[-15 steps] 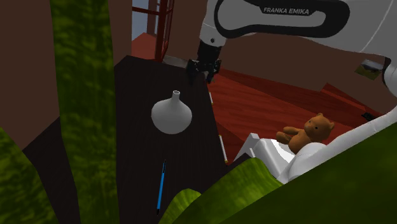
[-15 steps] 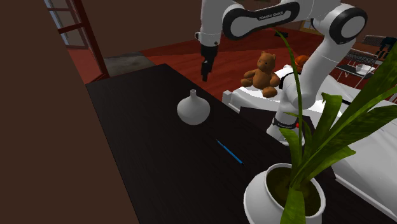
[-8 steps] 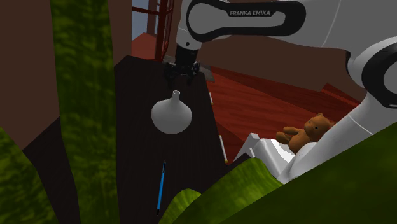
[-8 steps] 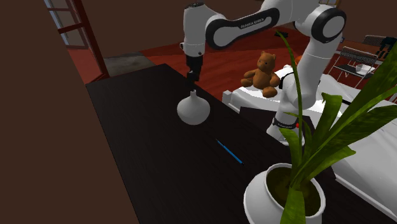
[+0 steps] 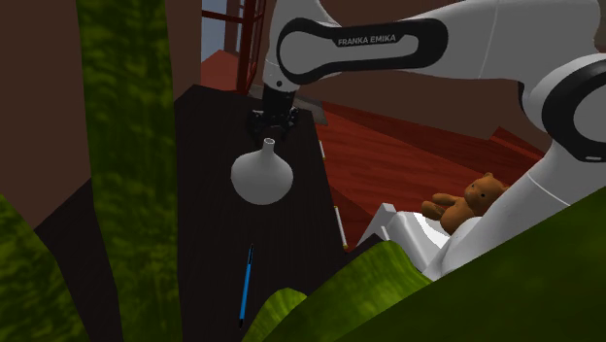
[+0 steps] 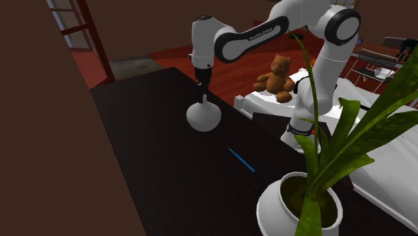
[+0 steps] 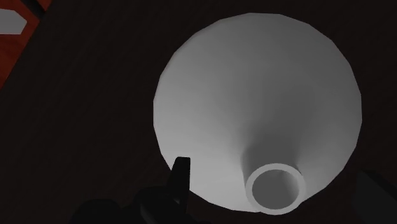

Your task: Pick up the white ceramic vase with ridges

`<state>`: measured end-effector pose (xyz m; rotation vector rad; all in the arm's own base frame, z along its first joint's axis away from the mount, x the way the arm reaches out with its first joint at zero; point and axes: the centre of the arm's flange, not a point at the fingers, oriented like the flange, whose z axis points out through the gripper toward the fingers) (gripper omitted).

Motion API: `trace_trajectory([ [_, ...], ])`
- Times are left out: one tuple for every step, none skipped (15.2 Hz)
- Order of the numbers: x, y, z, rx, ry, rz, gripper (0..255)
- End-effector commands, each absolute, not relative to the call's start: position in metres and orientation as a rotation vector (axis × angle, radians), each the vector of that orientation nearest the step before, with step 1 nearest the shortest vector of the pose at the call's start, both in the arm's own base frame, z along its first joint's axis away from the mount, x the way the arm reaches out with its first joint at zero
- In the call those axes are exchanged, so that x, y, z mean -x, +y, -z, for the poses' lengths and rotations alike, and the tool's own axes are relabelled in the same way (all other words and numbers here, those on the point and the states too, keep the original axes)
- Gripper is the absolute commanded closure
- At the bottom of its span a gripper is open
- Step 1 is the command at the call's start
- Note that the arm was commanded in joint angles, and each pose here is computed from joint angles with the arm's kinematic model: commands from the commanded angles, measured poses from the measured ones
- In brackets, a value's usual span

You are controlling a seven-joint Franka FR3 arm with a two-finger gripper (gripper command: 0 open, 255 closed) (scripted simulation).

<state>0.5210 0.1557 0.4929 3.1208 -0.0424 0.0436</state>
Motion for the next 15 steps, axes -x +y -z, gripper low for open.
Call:
trace_trajectory([
  [-0.521,0.157,-0.491,-3.121,-0.042,-0.045,255],
  [-0.521,0.157,-0.491,-3.121,-0.042,-0.044,255],
  [-0.520,0.157,-0.491,-3.121,-0.042,-0.045,255],
  [-0.521,0.157,-0.490,-3.121,-0.042,-0.045,255],
  [-0.520,0.157,-0.490,-3.121,-0.042,-0.045,255],
  [-0.520,0.157,-0.491,-3.121,-0.042,-0.045,255],
  [-0.520,0.157,-0.491,-3.121,-0.042,-0.045,255],
  [-0.520,0.157,-0.490,-3.121,-0.042,-0.045,255],
  [-0.520,0.157,-0.490,-3.121,-0.042,-0.045,255],
  [-0.521,0.156,-0.490,-3.121,-0.042,-0.044,255],
  [-0.521,0.156,-0.496,-3.121,-0.042,-0.044,255],
  [-0.520,0.156,-0.501,-3.121,-0.042,-0.044,255],
  [-0.521,0.156,-0.506,-3.121,-0.042,-0.044,255],
  [-0.521,0.156,-0.511,-3.121,-0.042,-0.044,255],
  [-0.521,0.156,-0.517,-3.121,-0.042,-0.044,255],
])
